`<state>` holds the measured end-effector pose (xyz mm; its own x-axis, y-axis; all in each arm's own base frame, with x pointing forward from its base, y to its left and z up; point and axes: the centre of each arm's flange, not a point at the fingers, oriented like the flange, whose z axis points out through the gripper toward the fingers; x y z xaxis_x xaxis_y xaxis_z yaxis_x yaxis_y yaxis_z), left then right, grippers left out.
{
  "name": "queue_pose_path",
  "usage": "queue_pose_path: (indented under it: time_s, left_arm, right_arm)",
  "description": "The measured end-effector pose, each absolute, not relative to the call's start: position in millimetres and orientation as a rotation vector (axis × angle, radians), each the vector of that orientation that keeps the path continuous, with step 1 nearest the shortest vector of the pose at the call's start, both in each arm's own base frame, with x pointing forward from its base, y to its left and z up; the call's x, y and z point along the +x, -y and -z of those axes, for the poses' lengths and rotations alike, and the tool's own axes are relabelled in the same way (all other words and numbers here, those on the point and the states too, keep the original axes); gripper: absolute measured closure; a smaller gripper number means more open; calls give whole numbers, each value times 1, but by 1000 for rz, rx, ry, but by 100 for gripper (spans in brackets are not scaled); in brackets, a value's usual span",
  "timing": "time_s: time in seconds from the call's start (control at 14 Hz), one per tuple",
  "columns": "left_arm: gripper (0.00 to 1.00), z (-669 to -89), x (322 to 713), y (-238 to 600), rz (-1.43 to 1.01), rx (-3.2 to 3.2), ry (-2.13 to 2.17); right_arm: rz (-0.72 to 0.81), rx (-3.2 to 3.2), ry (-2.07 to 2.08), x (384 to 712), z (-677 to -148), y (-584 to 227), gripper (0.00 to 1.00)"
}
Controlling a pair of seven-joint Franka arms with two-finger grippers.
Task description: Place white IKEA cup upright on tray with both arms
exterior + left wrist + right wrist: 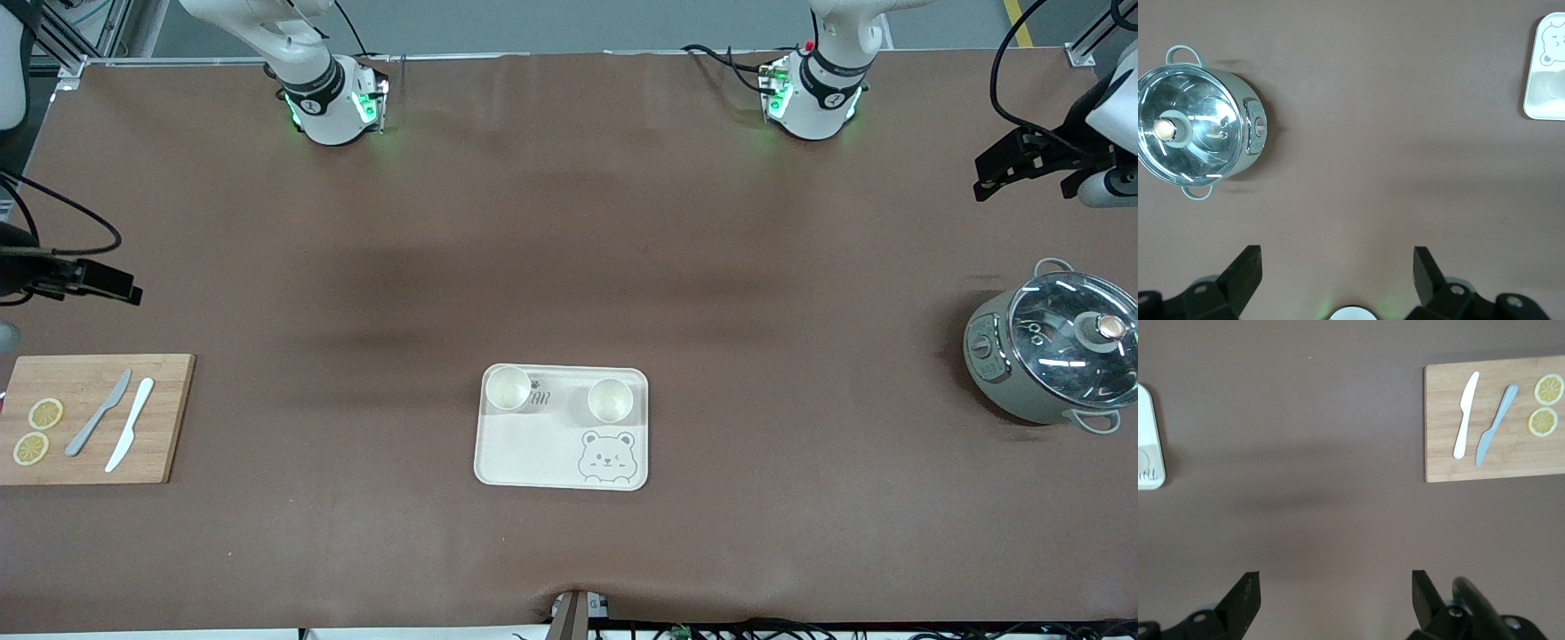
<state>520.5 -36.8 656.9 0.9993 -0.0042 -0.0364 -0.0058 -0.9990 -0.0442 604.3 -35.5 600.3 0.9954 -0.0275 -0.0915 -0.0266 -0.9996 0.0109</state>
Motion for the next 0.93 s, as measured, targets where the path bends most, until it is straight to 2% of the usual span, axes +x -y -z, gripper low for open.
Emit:
queue_pose_path:
  time_s: [0.29,0.57,0.93]
  left_arm:
    - [0,-651,525,37,-63,-3099,-10]
    - [0,-651,526,37,-64,-3100,-10]
    - [0,-651,526,37,-64,-3100,-10]
  right_arm:
    - [41,3134,-6,573,-631,40,0]
    - [-17,3146,-50,539,-638,42,0]
    - [-97,3136,-152,537,-654,41,0]
